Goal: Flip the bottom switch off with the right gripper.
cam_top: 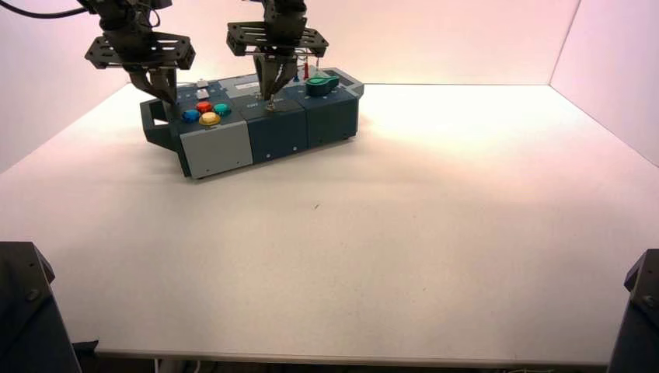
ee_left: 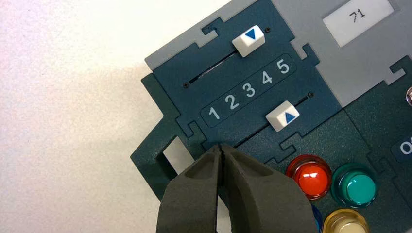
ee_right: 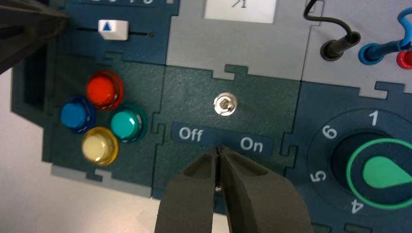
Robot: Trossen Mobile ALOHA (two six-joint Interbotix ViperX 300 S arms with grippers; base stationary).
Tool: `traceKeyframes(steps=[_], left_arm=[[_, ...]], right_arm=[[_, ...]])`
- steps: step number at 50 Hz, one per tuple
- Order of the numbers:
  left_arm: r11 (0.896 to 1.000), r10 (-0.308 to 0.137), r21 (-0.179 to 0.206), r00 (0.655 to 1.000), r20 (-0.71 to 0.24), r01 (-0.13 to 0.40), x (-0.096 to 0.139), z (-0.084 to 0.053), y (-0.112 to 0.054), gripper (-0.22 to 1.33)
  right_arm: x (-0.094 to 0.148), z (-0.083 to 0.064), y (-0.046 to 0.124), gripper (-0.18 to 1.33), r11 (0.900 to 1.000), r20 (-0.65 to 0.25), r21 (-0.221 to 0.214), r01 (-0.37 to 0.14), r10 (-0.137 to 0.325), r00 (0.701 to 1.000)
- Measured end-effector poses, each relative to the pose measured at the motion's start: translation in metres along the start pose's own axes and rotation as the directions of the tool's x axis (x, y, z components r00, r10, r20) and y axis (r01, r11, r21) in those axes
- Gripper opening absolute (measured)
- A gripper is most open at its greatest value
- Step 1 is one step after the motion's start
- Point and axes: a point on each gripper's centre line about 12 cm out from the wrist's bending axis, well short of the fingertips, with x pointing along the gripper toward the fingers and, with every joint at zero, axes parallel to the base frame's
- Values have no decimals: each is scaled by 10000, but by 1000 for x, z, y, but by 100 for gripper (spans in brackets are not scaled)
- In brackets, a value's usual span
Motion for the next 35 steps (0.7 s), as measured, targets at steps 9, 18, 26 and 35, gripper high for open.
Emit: traceKeyframes(steps=[9, 18, 26, 35], left_arm=[[10000, 5, 1, 10000, 30, -5, 0, 1, 0, -16], [10000, 9, 47, 10000, 45, -10, 0, 1, 0, -16], [10000, 9, 47, 10000, 45, -10, 0, 1, 0, -16], [10000, 8, 61, 10000, 30, -8, 0, 1, 0, -16]], right_arm=[[6, 4, -2, -14, 9999, 19, -80, 78, -78, 10000], [7, 11, -7, -14, 9999, 0, -47, 131, -131, 9999], [6, 12, -10, -14, 9998, -51, -46, 207, -207, 9998], [5, 12, -21, -14, 9995, -132, 107, 296, -294, 9995]])
